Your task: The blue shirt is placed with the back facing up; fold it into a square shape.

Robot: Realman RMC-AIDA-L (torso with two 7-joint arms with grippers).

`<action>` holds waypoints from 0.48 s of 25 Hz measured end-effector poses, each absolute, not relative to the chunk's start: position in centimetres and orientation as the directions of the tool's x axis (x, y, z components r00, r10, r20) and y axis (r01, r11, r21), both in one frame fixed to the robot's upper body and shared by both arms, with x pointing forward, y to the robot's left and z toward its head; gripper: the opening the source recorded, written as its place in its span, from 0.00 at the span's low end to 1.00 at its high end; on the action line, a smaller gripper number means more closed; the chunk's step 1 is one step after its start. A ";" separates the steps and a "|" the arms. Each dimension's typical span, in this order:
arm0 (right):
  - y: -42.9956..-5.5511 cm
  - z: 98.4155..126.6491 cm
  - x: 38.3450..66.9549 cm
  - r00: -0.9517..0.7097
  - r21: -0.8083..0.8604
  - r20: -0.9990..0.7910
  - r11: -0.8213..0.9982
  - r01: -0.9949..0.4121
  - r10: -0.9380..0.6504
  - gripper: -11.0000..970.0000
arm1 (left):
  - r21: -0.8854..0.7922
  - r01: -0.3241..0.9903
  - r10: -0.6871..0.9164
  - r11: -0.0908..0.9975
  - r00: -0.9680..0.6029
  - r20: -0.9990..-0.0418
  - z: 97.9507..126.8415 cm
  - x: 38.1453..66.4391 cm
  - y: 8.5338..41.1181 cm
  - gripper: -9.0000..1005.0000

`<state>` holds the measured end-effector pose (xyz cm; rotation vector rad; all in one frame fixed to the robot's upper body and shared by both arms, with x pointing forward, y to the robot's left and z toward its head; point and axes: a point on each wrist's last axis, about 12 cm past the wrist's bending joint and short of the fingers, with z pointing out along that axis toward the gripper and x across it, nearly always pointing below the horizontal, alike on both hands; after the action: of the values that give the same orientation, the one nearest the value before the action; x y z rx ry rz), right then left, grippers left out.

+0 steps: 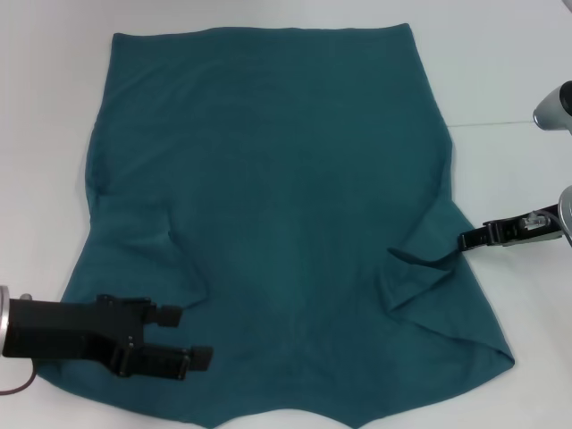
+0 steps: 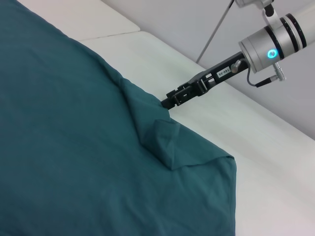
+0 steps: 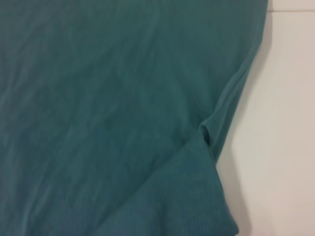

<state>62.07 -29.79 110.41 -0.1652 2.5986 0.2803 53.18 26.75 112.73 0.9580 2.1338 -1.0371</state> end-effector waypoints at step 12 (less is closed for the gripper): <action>-29.4 110.4 62.2 -0.845 0.206 -0.532 0.962 -0.178 -0.043 0.80 | -0.412 0.796 0.350 0.444 -0.577 -0.738 112.7 53.1 26.9 0.93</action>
<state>62.15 -29.41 110.40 -0.1561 2.5643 0.3359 53.07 26.91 112.70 0.9572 2.1345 -1.0334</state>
